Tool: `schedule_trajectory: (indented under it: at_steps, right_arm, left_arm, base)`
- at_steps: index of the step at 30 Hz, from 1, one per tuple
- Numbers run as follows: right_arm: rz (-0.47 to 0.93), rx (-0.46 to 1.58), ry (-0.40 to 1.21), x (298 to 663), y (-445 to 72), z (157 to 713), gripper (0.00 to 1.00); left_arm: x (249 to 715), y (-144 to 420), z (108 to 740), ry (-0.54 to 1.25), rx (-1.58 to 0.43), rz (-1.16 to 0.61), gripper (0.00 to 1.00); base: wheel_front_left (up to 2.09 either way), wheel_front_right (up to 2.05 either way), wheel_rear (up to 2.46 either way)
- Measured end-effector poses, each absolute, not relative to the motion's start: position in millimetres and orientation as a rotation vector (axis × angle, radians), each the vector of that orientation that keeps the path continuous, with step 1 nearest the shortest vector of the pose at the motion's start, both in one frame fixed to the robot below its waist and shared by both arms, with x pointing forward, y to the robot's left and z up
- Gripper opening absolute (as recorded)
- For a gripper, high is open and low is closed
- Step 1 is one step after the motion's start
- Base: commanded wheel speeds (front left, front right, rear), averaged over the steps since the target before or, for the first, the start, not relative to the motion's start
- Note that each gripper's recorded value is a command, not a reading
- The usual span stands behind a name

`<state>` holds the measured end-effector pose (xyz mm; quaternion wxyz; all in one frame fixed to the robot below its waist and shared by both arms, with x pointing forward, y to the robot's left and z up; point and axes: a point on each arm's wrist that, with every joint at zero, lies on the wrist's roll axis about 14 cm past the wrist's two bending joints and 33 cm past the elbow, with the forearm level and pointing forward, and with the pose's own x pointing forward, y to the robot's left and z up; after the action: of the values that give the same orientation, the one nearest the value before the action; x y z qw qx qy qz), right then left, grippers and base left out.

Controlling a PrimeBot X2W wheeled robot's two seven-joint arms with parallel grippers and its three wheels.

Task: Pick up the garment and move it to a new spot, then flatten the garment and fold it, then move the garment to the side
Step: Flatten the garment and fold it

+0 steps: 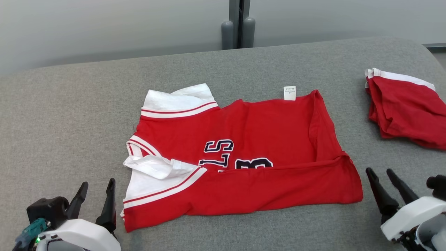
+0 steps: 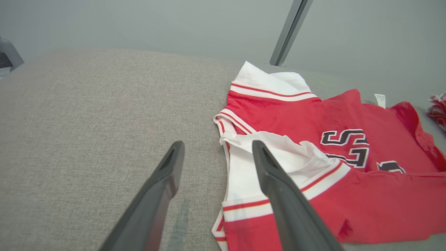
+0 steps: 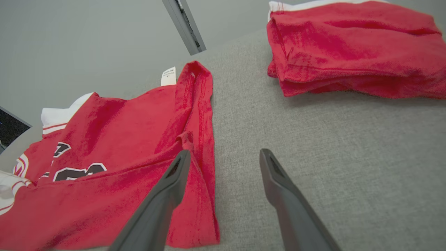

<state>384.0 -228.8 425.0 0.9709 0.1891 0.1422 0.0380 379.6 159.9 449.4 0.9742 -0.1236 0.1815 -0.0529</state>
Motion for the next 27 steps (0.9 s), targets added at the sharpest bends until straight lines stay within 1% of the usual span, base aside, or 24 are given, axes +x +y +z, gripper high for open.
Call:
schedule_trajectory:
  at_steps: [1, 2, 4, 8, 11, 17, 27]
  right_arm:
    - [0.079, 0.401, 0.37, 373, -221, 407, 1.0]
    - [0.079, 0.401, 0.37, 373, -221, 407, 1.0]
    - [0.098, 0.41, 0.438, 364, -210, 394, 1.0]
    - [0.121, 0.393, 0.514, 359, -200, 382, 1.0]
    - [0.123, 0.4, 0.549, 358, -195, 377, 1.0]
    - [0.134, 0.399, 0.62, 355, -189, 371, 1.0]
    - [0.16, 0.398, 0.674, 353, -179, 370, 1.0]
  left_arm:
    - [374, 163, 444, 0.365, -0.249, -0.07, 1.0]
    - [374, 163, 444, 0.365, -0.249, -0.07, 1.0]
    - [366, 164, 435, 0.377, -0.229, -0.059, 1.0]
    - [345, 158, 408, 0.474, -0.188, -0.087, 1.0]
    - [333, 155, 390, 0.582, -0.16, -0.123, 1.0]
    - [320, 142, 373, 0.726, -0.168, -0.197, 1.0]
    - [325, 122, 366, 0.787, -0.161, -0.279, 1.0]
  base:
    - [0.0, 0.0, 0.0]
    - [0.0, 0.0, 0.0]
    - [0.0, 0.0, 0.0]
    - [0.0, 0.0, 0.0]
    - [0.0, 0.0, 0.0]
    - [0.0, 0.0, 0.0]
    - [0.0, 0.0, 0.0]
